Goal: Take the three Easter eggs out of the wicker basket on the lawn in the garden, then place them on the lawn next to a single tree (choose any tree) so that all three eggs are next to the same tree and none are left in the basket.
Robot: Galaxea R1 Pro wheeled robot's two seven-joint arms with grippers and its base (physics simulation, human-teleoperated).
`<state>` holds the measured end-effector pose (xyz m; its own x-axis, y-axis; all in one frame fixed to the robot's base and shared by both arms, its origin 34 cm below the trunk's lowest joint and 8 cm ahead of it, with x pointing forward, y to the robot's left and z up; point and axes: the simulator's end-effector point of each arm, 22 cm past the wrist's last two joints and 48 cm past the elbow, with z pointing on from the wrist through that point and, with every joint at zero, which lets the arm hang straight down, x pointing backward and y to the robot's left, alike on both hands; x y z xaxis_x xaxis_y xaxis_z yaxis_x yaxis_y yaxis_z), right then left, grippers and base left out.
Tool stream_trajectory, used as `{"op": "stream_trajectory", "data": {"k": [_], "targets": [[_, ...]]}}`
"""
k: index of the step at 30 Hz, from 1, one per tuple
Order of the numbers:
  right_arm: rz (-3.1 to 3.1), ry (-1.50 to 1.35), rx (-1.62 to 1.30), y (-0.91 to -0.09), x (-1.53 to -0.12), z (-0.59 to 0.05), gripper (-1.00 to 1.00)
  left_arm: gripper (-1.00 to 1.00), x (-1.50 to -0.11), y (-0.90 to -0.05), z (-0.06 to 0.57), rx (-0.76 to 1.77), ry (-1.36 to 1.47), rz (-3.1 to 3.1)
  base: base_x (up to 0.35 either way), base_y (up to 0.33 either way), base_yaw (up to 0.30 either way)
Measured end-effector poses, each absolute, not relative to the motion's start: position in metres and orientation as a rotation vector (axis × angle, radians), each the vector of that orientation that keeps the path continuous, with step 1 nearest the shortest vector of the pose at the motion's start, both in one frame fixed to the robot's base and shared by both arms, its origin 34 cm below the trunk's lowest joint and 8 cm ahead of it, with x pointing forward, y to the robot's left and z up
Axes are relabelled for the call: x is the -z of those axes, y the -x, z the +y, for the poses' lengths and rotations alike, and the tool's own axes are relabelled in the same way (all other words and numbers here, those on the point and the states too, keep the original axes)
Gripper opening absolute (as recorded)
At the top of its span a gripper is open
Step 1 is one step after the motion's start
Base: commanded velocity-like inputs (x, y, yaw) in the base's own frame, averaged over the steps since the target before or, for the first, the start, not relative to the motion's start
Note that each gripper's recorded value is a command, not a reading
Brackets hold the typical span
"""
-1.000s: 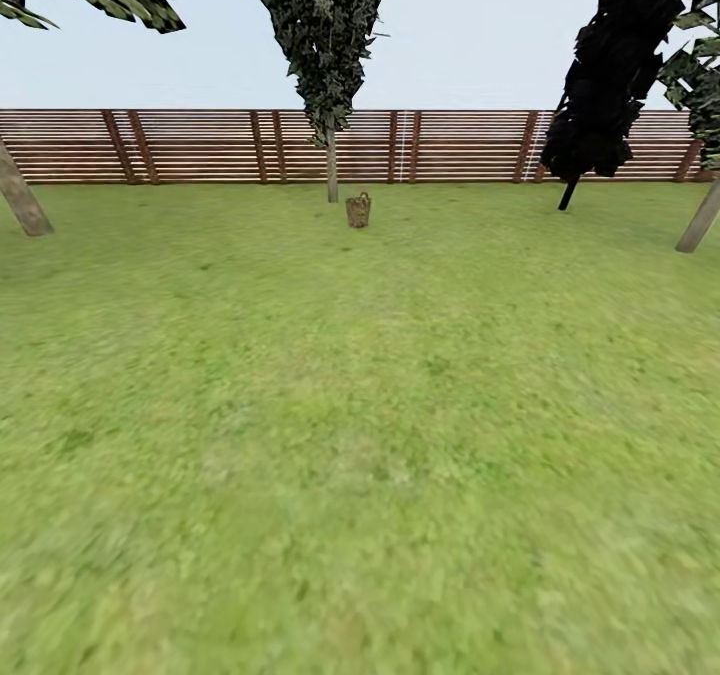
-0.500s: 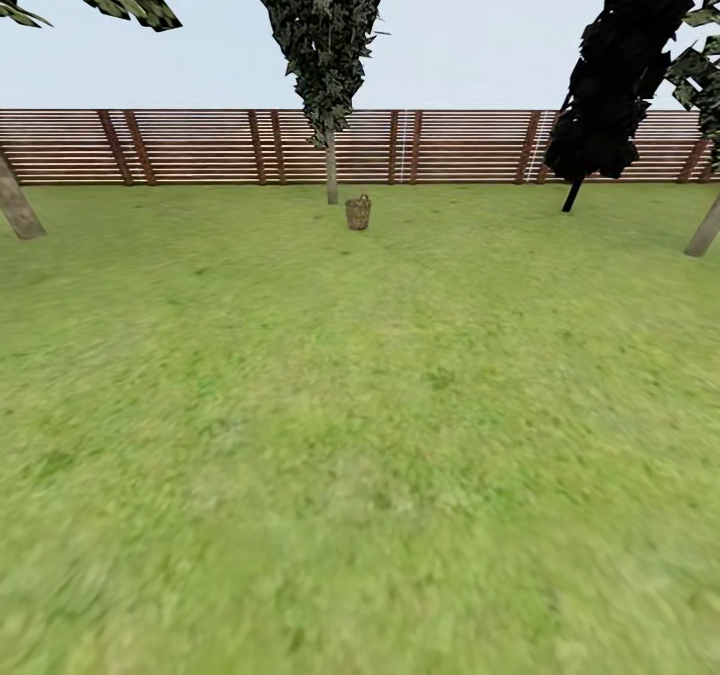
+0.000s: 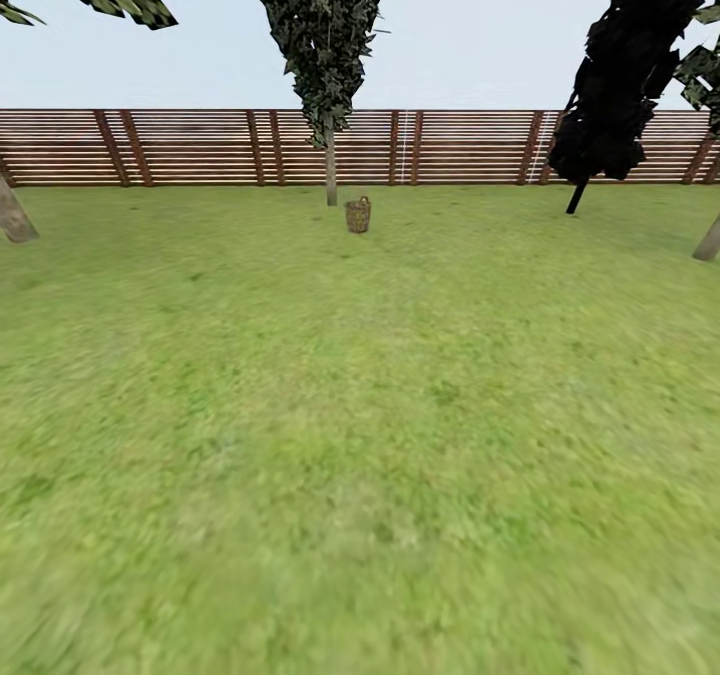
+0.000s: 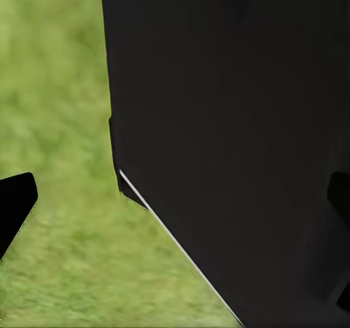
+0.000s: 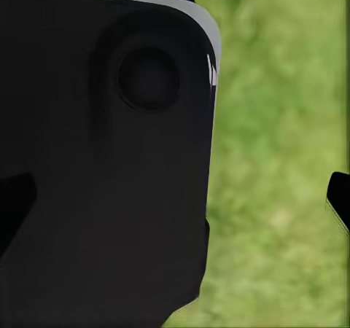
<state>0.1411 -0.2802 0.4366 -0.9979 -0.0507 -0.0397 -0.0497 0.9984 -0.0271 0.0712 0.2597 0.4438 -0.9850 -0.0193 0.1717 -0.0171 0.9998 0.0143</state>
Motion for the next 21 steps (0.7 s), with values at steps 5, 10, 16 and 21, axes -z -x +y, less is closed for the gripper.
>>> {"op": "stream_trajectory", "data": {"k": [5, 10, 16, 21], "targets": [[3.100, 0.078, 0.041, -0.1411, -0.4366, -0.2802, 1.00, 1.00, -0.4437, -0.0715, 0.2597, 0.019, -0.027, -2.969, 0.327, 0.000, 0.000], [3.100, 0.078, 0.041, -0.1411, -0.4366, -0.2802, 1.00, 1.00, -0.4438, -0.0714, 0.2594, 0.018, -0.027, -2.969, 0.326, 0.000, 0.000], [3.100, 0.078, 0.040, -0.1411, -0.4366, -0.2802, 1.00, 1.00, -0.4438, -0.0715, 0.2595, 0.019, -0.027, -2.969, 0.327, 0.000, 0.000], [3.100, 0.078, 0.041, -0.1411, -0.4366, -0.2802, 1.00, 1.00, -0.4438, -0.0710, 0.2592, 0.018, -0.027, -2.968, 0.326, 0.000, 0.000]]}}
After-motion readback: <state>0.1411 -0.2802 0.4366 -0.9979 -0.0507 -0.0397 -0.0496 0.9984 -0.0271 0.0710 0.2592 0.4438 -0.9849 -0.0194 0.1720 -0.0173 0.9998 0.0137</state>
